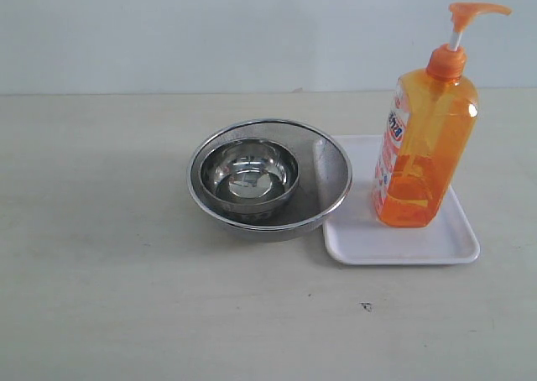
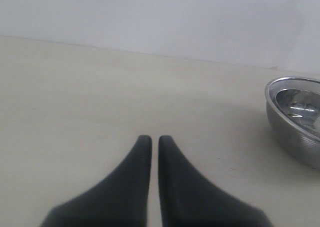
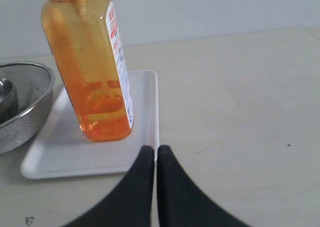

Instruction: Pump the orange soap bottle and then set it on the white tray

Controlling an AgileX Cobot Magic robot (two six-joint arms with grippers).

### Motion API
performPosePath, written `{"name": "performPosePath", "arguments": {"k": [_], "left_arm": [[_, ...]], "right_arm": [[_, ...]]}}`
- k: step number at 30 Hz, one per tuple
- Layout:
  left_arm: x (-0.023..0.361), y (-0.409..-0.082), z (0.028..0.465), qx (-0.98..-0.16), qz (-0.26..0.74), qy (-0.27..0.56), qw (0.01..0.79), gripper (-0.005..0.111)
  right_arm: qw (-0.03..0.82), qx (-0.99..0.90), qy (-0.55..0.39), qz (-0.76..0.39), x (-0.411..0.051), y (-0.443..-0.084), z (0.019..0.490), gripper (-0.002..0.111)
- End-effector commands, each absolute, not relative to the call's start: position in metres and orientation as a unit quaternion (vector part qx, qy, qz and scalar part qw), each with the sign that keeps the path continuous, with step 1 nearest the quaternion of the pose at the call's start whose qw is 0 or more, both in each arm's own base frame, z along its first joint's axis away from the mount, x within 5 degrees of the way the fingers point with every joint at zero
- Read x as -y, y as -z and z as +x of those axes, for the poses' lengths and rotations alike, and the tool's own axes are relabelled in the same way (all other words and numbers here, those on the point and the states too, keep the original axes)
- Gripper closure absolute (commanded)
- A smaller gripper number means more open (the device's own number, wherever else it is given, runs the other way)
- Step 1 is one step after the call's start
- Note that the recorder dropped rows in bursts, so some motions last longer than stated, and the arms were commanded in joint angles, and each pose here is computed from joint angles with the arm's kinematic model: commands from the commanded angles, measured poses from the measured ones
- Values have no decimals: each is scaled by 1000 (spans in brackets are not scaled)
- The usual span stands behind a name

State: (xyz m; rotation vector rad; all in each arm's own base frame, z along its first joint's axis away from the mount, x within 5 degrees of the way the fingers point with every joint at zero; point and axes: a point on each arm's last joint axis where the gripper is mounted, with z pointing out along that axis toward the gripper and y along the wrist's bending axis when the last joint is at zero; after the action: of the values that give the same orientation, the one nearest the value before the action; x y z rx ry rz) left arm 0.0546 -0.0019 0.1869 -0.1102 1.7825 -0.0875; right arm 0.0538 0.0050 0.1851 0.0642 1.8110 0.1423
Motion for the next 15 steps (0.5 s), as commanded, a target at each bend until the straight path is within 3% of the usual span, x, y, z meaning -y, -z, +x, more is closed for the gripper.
{"name": "performPosePath", "arguments": {"k": [1,15], "left_arm": [[2,-186,54,-777,-45,37,627,102],[2,-186,54,-777,-45,37,627,102]], "right_arm": [[618,-784,-56,24,-5,-184,54,108],[616,-785,-57,24,-5,-184,54,108]]}}
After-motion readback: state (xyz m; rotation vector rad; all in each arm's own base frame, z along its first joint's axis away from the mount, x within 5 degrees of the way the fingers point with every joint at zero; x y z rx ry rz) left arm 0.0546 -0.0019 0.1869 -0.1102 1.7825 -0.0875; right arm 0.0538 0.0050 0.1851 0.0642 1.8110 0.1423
